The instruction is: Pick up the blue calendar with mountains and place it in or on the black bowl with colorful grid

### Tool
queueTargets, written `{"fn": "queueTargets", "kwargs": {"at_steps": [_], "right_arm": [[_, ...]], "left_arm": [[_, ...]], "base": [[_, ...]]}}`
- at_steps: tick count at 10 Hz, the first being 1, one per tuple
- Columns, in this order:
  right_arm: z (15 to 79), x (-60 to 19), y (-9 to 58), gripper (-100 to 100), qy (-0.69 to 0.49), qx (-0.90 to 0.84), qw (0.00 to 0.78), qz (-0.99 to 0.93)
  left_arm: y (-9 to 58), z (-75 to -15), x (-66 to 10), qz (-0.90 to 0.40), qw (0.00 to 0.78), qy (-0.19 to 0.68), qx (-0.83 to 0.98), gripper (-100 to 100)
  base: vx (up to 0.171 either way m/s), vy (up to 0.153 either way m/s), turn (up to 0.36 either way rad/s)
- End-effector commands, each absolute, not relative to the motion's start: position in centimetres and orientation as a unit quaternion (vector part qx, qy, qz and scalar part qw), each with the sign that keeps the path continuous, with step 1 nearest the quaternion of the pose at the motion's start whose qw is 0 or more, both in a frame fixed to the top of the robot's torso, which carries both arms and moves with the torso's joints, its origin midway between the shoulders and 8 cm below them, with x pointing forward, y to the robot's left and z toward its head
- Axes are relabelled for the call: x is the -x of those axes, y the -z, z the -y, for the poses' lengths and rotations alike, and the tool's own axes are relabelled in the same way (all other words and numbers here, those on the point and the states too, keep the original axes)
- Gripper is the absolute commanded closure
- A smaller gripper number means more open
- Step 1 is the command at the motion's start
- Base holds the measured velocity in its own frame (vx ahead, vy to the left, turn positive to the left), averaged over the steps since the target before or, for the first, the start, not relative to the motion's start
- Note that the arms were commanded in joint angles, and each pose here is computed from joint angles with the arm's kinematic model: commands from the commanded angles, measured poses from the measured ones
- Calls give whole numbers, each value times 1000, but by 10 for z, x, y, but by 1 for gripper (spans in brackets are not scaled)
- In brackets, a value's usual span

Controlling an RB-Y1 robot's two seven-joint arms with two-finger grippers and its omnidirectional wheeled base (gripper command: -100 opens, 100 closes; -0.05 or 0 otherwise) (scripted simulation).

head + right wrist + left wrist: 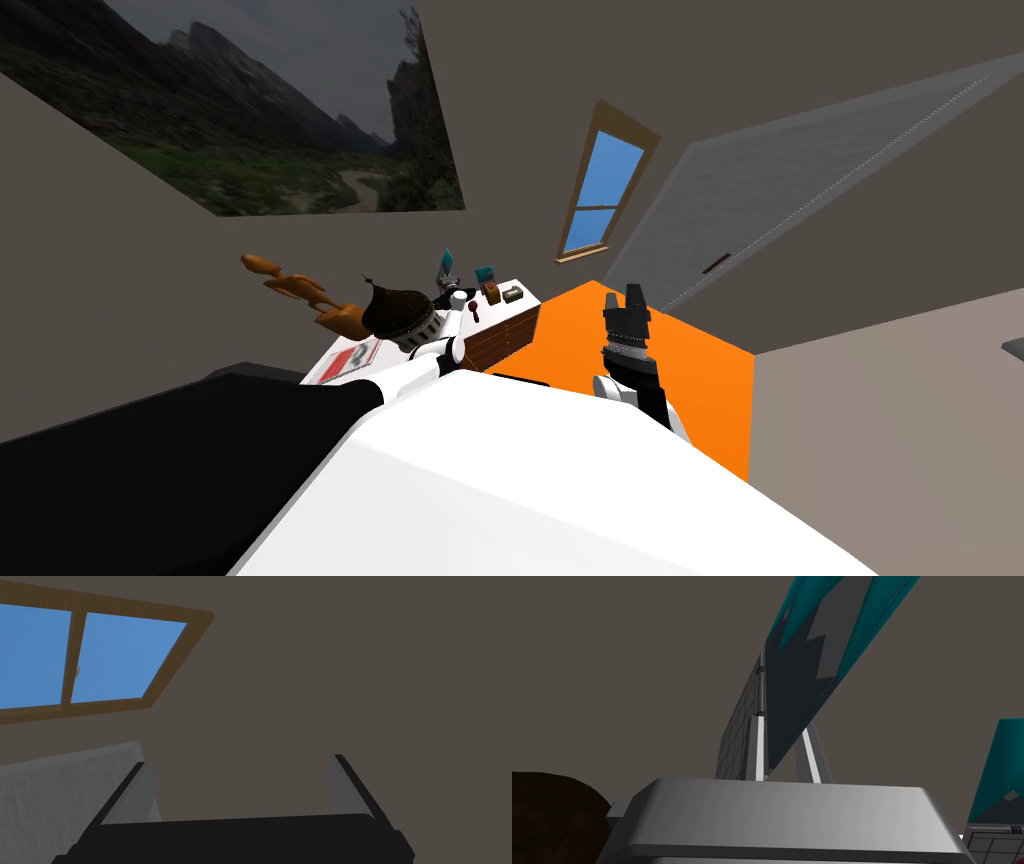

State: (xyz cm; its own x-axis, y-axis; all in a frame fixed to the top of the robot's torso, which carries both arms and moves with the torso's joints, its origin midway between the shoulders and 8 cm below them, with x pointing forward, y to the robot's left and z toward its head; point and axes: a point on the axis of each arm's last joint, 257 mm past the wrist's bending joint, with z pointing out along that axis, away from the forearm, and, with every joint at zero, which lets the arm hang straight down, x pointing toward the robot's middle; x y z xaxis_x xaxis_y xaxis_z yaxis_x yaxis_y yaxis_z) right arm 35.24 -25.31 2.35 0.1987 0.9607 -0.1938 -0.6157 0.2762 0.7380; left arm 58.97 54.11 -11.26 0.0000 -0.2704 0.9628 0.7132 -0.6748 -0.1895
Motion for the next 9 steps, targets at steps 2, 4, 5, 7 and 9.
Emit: {"fn": "queueTargets", "kwargs": {"at_steps": [2, 4, 5, 7, 9], "right_arm": [[253, -352, -23, 0, -541, -263, 728, -328], [253, -352, -23, 0, -541, -263, 728, -328], [253, -352, -23, 0, -541, -263, 728, -328], [253, -352, -23, 0, -541, -263, 728, -328], [253, -352, -23, 0, -541, -263, 728, -328]], "left_arm": [[113, -521, -607, 204, 332, 682, 619, 100], [116, -504, -619, 216, 310, 681, 627, 100], [118, -494, -625, 221, 299, 681, 631, 100], [121, -483, -630, 225, 287, 680, 636, 100], [129, -461, -638, 231, 265, 678, 645, 100]], "base": [[-17, 171, -42], [-9, 194, -29], [-4, 193, -17], [-23, 108, -4], [-13, 116, 11]]}}
